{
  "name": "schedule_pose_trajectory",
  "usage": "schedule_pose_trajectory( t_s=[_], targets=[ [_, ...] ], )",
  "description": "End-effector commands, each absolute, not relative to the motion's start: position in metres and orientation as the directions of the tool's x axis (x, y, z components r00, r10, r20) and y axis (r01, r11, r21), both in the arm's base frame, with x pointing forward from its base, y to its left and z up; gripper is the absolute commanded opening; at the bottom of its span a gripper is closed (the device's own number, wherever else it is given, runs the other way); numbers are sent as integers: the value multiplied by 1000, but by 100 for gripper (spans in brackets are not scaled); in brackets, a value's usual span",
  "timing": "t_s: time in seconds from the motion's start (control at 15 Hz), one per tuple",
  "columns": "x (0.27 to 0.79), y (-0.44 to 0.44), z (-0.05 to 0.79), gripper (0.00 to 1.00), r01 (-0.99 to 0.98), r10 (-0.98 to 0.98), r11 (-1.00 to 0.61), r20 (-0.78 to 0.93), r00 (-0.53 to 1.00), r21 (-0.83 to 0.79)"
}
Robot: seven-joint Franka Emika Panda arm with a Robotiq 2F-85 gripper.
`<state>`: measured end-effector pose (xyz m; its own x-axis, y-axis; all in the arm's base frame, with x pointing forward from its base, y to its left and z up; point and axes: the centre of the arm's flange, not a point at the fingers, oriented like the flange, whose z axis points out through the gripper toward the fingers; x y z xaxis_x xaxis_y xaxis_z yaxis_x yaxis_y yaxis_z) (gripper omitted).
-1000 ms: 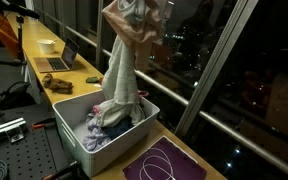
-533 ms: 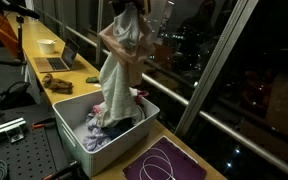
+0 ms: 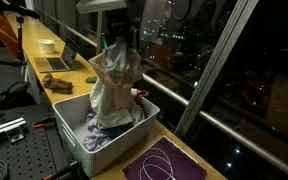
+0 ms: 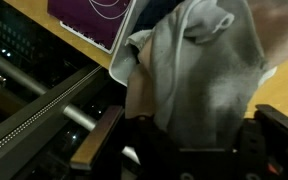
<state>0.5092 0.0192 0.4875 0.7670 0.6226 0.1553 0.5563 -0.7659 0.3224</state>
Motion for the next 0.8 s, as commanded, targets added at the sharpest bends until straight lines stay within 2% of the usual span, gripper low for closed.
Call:
schedule_pose_trajectory(
  t_s=[0.0,0.4,0.6,0.73],
  targets=[
    [515,14,487,33,571,633,-764,175,754,301],
    [516,14,507,77,575,647,-749,178,741,330],
    [529,48,506,98,602,678,-723,183,712,340],
    [539,94,495,100,642,718,-686,176,674,343]
  ],
)
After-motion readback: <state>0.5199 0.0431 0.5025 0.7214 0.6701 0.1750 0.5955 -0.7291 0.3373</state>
